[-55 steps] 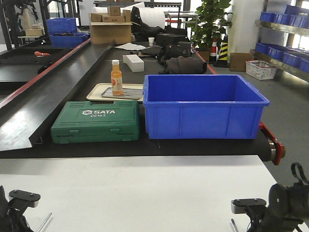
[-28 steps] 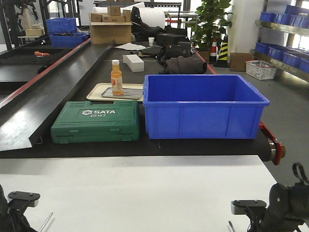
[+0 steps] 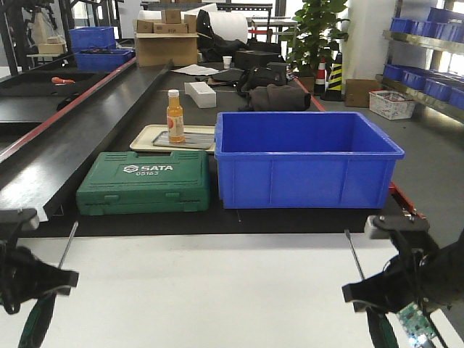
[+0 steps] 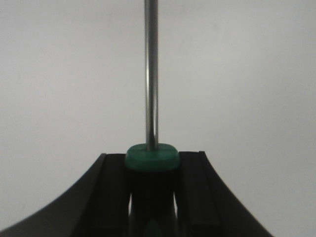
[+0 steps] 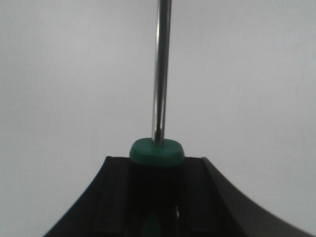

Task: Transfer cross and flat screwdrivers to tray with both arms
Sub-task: 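Lift both held screwdrivers upright off the table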

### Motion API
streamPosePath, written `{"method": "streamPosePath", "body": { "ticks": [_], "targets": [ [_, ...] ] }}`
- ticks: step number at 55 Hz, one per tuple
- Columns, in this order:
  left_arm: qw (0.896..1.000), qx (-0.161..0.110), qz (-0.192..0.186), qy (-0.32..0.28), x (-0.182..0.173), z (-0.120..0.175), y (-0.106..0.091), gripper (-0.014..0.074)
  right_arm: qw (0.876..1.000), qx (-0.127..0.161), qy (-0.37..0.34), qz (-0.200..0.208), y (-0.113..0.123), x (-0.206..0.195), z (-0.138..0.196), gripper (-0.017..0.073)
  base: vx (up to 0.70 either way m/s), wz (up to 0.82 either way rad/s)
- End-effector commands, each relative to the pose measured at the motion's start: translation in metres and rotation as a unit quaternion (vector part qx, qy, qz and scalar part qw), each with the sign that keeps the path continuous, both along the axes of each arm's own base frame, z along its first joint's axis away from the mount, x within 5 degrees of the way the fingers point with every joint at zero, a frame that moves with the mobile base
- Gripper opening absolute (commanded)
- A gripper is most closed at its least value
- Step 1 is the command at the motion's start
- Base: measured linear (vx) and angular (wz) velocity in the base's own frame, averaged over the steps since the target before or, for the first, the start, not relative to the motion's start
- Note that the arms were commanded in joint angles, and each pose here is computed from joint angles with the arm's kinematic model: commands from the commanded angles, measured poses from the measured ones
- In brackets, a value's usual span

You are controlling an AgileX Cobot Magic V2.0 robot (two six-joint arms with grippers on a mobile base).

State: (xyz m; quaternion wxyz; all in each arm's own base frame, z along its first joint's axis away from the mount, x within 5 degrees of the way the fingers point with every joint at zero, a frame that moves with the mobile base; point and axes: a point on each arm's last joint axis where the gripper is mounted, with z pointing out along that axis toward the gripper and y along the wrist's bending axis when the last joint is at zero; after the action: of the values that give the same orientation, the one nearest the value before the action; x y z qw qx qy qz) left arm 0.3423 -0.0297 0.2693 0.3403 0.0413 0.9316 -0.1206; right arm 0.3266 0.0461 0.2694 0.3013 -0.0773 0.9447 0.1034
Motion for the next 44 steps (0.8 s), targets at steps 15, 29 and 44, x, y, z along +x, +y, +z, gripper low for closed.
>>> {"method": "streamPosePath", "body": {
  "ticks": [15, 29, 44],
  "targets": [
    [0.969, -0.048, -0.003, -0.244, -0.076, 0.133, -0.015, 0.0, 0.968, 0.052, -0.239, 0.06, 0.042, -0.029, 0.144, -0.0008, 0.0, 0.0],
    [0.957, -0.05, -0.003, -0.284, -0.099, 0.154, -0.013, 0.0, 0.967, 0.052, -0.241, 0.063, 0.041, -0.031, 0.149, -0.0008, 0.0, 0.0],
    [0.959, -0.05, -0.006, -0.279, -0.099, 0.153, -0.014, 0.0, 0.967, 0.052, -0.24, 0.063, 0.041, -0.031, 0.149, -0.0008, 0.0, 0.0]
  ]
}}
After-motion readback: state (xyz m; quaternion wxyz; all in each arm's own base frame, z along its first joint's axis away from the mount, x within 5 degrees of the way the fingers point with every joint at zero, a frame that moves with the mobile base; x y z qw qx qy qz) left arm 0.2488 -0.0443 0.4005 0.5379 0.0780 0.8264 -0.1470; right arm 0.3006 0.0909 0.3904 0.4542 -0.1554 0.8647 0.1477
